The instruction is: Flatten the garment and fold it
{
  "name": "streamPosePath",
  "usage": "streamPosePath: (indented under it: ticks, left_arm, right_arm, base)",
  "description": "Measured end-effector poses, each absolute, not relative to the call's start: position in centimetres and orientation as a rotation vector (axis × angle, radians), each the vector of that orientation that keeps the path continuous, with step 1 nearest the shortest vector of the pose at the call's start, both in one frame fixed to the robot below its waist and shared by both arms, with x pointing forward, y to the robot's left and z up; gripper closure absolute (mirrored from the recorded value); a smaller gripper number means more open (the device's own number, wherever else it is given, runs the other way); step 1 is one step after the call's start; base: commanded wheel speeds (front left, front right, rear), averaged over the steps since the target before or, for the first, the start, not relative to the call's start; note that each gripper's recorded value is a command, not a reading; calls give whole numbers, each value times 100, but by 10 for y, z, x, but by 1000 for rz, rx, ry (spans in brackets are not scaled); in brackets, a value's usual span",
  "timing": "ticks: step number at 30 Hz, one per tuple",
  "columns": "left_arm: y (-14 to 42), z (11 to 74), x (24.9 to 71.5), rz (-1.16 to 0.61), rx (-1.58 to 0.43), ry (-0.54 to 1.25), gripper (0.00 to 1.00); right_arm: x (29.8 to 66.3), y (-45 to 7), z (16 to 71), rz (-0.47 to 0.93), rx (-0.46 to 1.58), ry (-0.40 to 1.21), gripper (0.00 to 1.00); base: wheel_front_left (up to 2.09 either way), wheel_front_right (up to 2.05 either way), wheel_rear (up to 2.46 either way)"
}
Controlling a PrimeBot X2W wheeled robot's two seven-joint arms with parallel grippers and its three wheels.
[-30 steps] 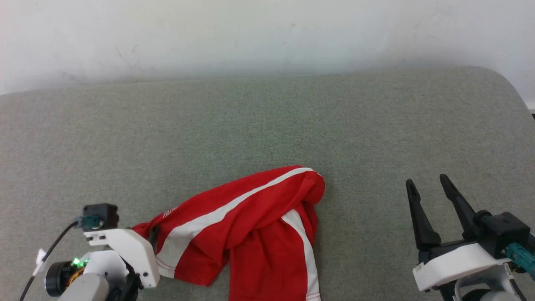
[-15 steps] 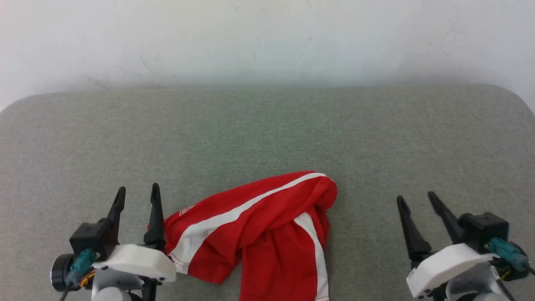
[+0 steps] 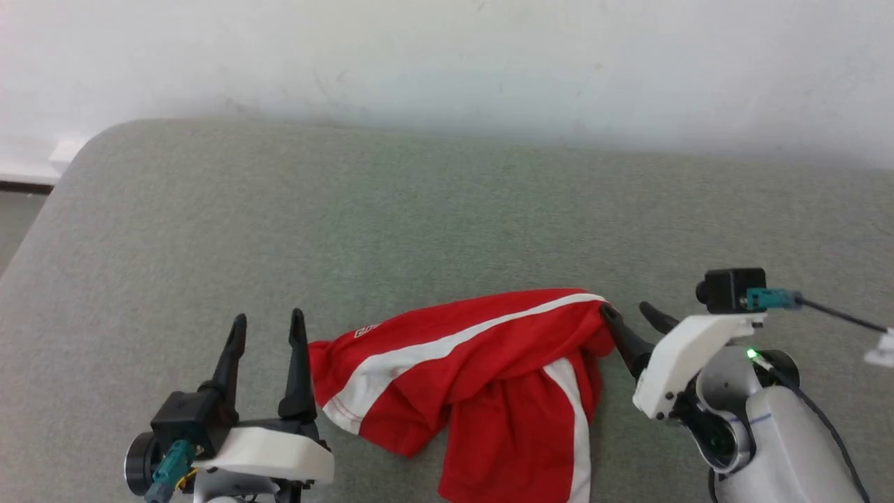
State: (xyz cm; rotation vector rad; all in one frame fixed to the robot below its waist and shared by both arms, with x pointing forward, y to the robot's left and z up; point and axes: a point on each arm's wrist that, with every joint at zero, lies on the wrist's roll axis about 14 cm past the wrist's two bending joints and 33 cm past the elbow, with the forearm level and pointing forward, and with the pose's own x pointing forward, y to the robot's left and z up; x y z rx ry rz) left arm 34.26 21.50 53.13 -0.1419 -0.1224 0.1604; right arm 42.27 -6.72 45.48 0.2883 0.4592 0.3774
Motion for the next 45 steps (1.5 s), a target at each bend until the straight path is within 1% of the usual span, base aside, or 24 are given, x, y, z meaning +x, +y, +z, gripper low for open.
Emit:
streamPosePath:
  ticks: [3, 6, 7, 8, 9, 11, 14, 16, 19, 21, 24, 27, 28, 29, 30, 33, 40, 45]
  left_arm:
    - [219, 527, 340, 177, -148, -112, 0]
    - [222, 521, 339, 190, -152, -97, 0]
    - [223, 518, 338, 196, -152, -91, 0]
    - [224, 517, 338, 200, -150, -87, 0]
    - [225, 516, 338, 207, -149, -85, 0]
    - [227, 514, 338, 213, -147, -80, 0]
    - [227, 512, 340, 212, -145, -77, 0]
    - [223, 512, 343, 198, -146, -77, 0]
    - [219, 510, 346, 183, -151, -73, 0]
    - [216, 508, 349, 173, -153, -68, 0]
    - [211, 504, 352, 159, -159, -57, 0]
    - [207, 500, 356, 143, -159, -47, 0]
    - [206, 499, 357, 139, -157, -43, 0]
    - [205, 498, 359, 134, -155, -39, 0]
    - [203, 496, 360, 125, -152, -35, 0]
    - [200, 494, 362, 117, -149, -30, 0]
    - [200, 497, 361, 108, -140, -37, 0]
    - [200, 499, 360, 96, -131, -21, 0]
  right_arm:
    - [425, -55, 434, 404, 293, 588, 0]
    - [419, -43, 414, 436, 329, 719, 0]
    - [419, -39, 410, 443, 338, 741, 51]
    - [420, -36, 411, 450, 347, 740, 93]
    - [424, -34, 413, 453, 347, 726, 100]
    - [437, -34, 425, 451, 347, 663, 100]
    - [460, -48, 455, 421, 314, 515, 100]
    - [470, -67, 471, 385, 278, 439, 100]
    - [474, -108, 478, 295, 220, 393, 100]
    - [464, -140, 465, 215, 208, 415, 100]
    - [432, -181, 426, 101, 186, 523, 100]
    - [405, -202, 399, 25, 190, 589, 100]
    - [401, -204, 396, 11, 204, 587, 76]
    - [400, -205, 396, 2, 211, 577, 46]
    - [400, -204, 398, -3, 218, 551, 0]
    - [404, -207, 413, -23, 230, 440, 0]
    - [414, -218, 474, -45, 170, 141, 0]
    - [405, -200, 500, 13, 114, 49, 0]
  base:
    - [0, 0, 0]
    - [0, 0, 0]
    - [0, 0, 0]
    - [0, 0, 0]
    - [0, 0, 0]
    - [0, 0, 0]
    - [0, 0, 0]
    - [0, 0, 0]
    - [0, 0, 0]
    - [0, 0, 0]
    - [0, 0, 0]
    - [0, 0, 0]
    - [0, 0, 0]
    - [0, 0, 0]
    - [0, 0, 0]
    - [0, 0, 0]
    - [0, 0, 0]
    - [0, 0, 0]
